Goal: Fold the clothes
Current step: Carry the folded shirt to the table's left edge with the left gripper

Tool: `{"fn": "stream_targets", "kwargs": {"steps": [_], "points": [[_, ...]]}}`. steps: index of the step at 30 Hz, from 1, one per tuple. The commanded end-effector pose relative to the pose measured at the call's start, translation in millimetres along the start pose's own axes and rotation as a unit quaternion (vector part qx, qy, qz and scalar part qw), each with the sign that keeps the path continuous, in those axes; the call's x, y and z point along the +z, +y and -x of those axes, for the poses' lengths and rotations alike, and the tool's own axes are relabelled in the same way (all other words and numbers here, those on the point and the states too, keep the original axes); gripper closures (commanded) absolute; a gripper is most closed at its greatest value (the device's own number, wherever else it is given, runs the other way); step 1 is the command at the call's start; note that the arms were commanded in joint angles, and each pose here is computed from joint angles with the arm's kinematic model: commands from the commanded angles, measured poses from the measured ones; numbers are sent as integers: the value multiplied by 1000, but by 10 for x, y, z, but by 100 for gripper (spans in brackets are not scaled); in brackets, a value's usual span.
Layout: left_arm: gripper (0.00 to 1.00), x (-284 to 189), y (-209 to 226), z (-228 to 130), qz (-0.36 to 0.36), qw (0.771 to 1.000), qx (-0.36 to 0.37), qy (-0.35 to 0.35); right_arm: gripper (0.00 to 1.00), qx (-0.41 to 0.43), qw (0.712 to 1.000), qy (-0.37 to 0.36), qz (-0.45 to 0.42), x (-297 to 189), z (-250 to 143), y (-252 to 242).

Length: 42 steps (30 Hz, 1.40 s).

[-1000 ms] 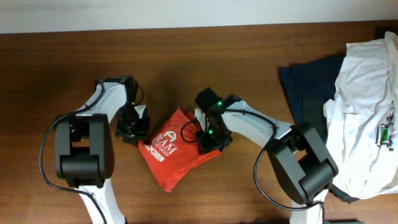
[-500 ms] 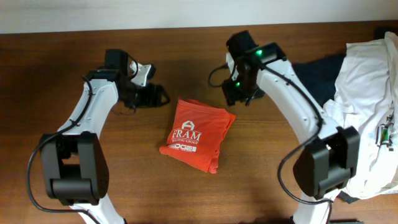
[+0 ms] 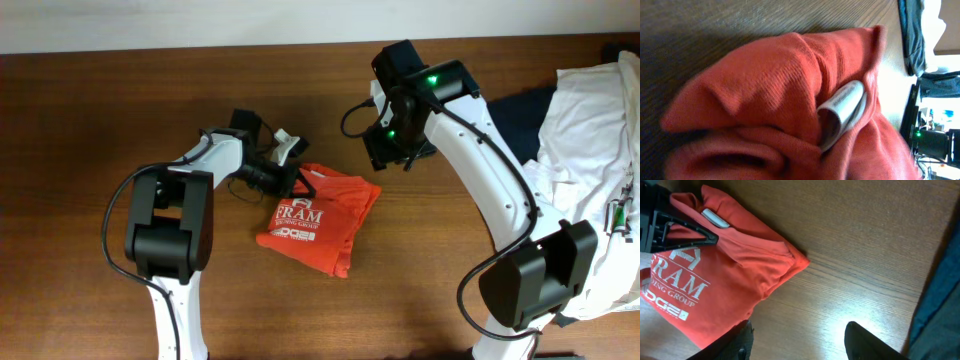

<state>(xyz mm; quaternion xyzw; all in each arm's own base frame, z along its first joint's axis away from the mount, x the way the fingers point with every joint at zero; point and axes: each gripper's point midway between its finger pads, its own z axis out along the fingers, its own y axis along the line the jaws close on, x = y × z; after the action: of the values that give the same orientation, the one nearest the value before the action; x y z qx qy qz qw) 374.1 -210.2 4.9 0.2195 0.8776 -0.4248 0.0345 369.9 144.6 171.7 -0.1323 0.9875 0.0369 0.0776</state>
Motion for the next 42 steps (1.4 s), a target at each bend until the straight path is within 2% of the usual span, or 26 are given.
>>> {"fn": "stream_targets", "kwargs": {"steps": [1, 5, 7, 8, 10, 13, 16, 18, 20, 21, 22, 23, 25, 26, 27, 28, 30, 32, 35, 37, 39, 41, 42], "points": [[99, -158, 249, 63, 28, 999, -18, -14, 38, 0, 1000, -17, -25, -143, 18, -114], [100, -1057, 943, 237, 160, 975, -133, -77, 38, 25, 999, -10, -29, -151, -8, -314], [100, -1733, 1217, 302, 189, 955, -175, -145, 38, 40, 999, -8, -32, -157, -18, -437], [99, -2186, 1418, 250, 220, 934, -212, -186, 37, 49, 998, -8, -33, -160, -17, -501], [100, -2786, 1668, 103, 260, 905, -242, -235, 38, 59, 998, -9, -35, -165, -19, -583], [99, -3587, 2042, -362, 293, 854, -307, -302, 38, 66, 997, -9, -37, -169, -21, -642], [99, -4023, 2263, -836, 282, 788, -413, -358, 37, 67, 997, -10, -36, -169, -19, -644], [99, -4209, 2344, -1003, 284, 766, -432, -381, 37, 67, 997, -9, -36, -169, -21, -644], [90, -4307, 2384, -1042, 292, 762, -425, -392, 37, 67, 997, -9, -36, -169, -22, -644], [72, -4329, 2393, -1033, 299, 765, -414, -392, 37, 67, 997, -9, -36, -169, -22, -644], [39, -4350, 2417, -1065, 311, 762, -413, -389, 37, 67, 997, -8, -36, -169, -26, -643], [21, -4390, 2434, -1128, 327, 754, -421, -384, 37, 67, 997, -6, -36, -169, -35, -643], [17, -4508, 2423, -1341, 376, 726, -446, -363, 37, 67, 997, -4, -37, -169, -46, -643], [17, -4629, 2362, -1519, 420, 698, -465, -345, 36, 68, 997, -4, -37, -169, -45, -651], [17, -4707, 2304, -1605, 444, 682, -474, -337, 34, 69, 997, -5, -37, -170, -41, -663], [16, -4859, 2143, -1697, 469, 650, -492, -340, 32, 73, 997, -8, -35, -171, -31, -684], [15, -5031, 1857, -1555, 478, 647, -469, -366, 30, 82, 996, -12, -16, -172, -12, -689], [14, -5043, 1584, -1318, 480, 659, -440, -376, 30, 89, 996, -12, -8, -174, -13, -709], [17, -4633, 1265, -675, 445, 735, -362, -361, 30, 91, 996, -12, -7, -174, -17, -724], [22, -4213, 1160, -303, 434, 771, -327, -332, 30, 91, 996, -8, -6, -174, -36, -721], [33, -3863, 1138, -66, 443, 788, -304, -300, 31, 92, 996, -2, -6, -174, -63, -719], [56, -3621, 1206, 13, 462, 791, -297, -268, 31, 92, 996, 0, -6, -173, -75, -718], [62, -3432, 1286, 33, 467, 796, -297, -244, 31, 92, 996, 3, -6, -174, -87, -717]]}}
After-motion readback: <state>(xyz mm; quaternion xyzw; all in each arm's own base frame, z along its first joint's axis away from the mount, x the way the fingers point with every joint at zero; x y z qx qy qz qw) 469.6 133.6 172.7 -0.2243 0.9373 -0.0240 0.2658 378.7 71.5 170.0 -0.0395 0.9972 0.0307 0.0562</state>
